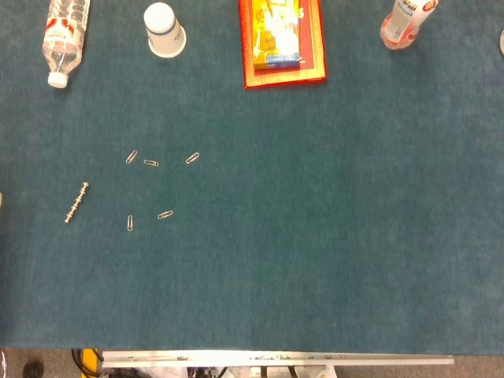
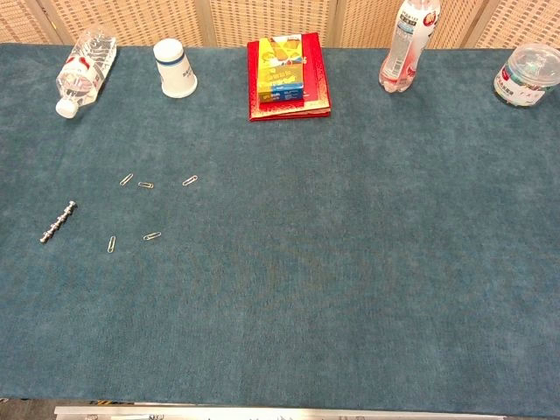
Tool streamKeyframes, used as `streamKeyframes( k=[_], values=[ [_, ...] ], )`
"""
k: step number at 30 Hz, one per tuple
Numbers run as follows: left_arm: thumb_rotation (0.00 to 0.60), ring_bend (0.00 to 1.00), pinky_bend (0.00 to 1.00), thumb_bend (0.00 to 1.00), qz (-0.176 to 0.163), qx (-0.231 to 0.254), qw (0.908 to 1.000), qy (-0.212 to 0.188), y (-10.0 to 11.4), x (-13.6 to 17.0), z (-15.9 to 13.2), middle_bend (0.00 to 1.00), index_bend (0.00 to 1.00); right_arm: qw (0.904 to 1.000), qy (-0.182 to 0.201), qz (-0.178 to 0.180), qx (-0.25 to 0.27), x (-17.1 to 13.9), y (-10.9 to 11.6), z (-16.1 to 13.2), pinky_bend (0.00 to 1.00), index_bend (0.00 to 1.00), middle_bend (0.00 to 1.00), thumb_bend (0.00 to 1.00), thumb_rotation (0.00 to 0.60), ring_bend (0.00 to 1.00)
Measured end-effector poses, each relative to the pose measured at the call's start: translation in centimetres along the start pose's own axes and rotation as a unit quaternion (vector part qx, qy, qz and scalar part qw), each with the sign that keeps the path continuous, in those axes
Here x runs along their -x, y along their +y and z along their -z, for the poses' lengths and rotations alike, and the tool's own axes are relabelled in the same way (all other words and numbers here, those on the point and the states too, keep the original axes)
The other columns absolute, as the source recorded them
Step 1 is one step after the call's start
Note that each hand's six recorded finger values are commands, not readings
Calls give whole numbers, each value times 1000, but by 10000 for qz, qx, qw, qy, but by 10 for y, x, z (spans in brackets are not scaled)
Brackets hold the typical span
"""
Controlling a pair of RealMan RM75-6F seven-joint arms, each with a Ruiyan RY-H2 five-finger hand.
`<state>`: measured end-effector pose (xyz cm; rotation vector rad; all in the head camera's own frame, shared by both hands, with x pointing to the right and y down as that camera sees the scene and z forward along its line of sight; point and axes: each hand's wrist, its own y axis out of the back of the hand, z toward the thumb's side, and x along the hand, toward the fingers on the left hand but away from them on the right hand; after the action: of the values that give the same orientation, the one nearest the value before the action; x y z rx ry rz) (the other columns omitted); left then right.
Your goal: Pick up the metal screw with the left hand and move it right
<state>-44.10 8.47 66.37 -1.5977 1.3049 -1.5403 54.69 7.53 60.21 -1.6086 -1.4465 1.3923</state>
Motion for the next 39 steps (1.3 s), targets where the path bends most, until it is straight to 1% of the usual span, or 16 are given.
streamKeyframes(
  k=[7, 9, 15, 18, 21, 22, 24, 26, 28, 31, 36, 39],
  values=[
    [600, 156, 291, 317, 41, 1, 10000, 31, -1, -1, -3, 167, 417, 10000, 55, -27, 2, 7, 0, 0, 279, 255, 137, 0, 600, 65],
    [600, 161, 291, 317, 46, 6, 10000, 21, 0, -2, -5, 180, 426, 9999, 110, -35, 7, 10, 0, -2, 279, 254, 137, 0, 600, 65],
    [600, 188, 291, 317, 90, 79, 9999, -121, -1, -4, -18, 293, 450, 9997, 217, -57, -53, 14, 1, -9, 279, 254, 137, 0, 600, 64],
    [600, 245, 291, 317, 102, 65, 9997, -221, -2, -5, -26, 374, 462, 9996, 249, -7, -97, 15, 4, -11, 279, 254, 137, 0, 600, 65],
    [600, 257, 291, 315, 117, 57, 9995, -295, -4, -6, -34, 394, 454, 9995, 282, 58, -102, 15, 7, -13, 279, 254, 137, 0, 600, 64],
    [600, 249, 291, 297, 127, 48, 9994, -316, -5, -6, -36, 385, 439, 9995, 290, 73, -105, 15, 8, -13, 279, 255, 137, 0, 600, 64],
    [600, 206, 291, 243, 168, 24, 9991, -380, -8, -7, -43, 333, 392, 9994, 295, 96, -122, 13, 10, -13, 279, 255, 137, 0, 600, 64],
    [600, 130, 282, 160, 215, 8, 9988, -450, -11, -8, -50, 234, 314, 9994, 285, 109, -129, 12, 11, -12, 279, 254, 137, 0, 600, 64],
    [600, 86, 261, 117, 259, -1, 9983, -525, -15, -10, -59, 175, 260, 9995, 268, 124, -125, 11, 12, -11, 279, 254, 137, 0, 600, 64],
    [600, 40, 228, 104, 337, -53, 9975, -612, -21, -14, -68, 91, 201, 9996, 220, 152, -104, 9, 13, -8, 279, 255, 137, 0, 600, 65],
    [600, 11, 188, 102, 479, -285, 9958, -725, -32, -22, -83, 33, 151, 9997, 145, 197, -84, 6, 14, -2, 279, 254, 137, 0, 600, 64],
    [600, 0, 150, 78, 597, -342, 9947, -767, -43, -25, -92, 1, 39, 9997, 94, 209, -74, 4, 15, 1, 279, 255, 137, 0, 600, 64]
  ],
)
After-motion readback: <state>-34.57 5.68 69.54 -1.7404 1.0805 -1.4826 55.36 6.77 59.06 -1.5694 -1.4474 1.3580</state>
